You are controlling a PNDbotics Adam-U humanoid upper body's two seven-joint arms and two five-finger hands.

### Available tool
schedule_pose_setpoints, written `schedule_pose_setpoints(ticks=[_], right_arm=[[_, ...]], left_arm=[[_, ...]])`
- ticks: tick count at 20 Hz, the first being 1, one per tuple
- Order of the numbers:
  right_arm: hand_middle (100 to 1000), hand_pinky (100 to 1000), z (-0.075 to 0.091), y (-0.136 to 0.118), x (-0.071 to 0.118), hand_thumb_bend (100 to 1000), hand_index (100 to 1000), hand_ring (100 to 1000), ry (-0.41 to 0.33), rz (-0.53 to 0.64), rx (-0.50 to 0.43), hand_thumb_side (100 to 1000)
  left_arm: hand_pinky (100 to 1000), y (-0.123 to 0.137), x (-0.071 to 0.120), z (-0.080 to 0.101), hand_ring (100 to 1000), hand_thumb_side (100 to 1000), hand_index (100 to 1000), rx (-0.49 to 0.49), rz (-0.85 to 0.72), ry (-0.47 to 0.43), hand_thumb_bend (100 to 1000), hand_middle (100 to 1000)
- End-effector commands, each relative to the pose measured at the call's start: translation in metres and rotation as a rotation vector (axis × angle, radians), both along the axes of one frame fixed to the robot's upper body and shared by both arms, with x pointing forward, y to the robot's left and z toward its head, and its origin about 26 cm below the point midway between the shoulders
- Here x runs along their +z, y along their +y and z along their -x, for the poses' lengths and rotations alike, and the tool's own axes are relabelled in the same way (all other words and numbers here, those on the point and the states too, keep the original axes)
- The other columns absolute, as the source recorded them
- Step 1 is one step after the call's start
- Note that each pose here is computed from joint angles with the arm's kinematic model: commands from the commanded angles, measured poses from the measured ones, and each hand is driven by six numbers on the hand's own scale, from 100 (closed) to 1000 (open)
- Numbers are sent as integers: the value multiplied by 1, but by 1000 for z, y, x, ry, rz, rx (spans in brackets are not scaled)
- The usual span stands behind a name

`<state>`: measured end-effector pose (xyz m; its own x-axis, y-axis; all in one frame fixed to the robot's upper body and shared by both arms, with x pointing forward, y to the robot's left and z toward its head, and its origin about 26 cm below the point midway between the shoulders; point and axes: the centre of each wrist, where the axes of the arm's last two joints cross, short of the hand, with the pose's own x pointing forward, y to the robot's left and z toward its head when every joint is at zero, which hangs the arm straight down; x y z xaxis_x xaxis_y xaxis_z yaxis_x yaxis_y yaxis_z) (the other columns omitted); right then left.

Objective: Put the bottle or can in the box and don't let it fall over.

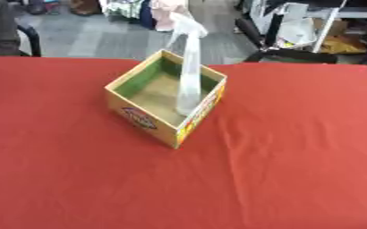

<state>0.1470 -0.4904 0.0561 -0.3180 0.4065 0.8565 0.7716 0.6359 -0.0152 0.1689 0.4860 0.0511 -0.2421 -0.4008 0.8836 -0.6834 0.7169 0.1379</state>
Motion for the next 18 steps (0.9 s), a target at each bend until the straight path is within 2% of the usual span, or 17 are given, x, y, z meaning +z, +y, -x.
schedule_pose_setpoints(ticks=[1,18], right_arm=[[1000,841,0,-4,13,100,896,1000,-20,34,-1,525],[1000,837,-2,-3,13,100,894,1000,-20,29,0,524]], left_arm=[[724,3,14,-3,1000,1000,1000,-13,-42,-19,203,1000],[722,3,14,-3,1000,1000,1000,-9,-38,-17,203,1000]])
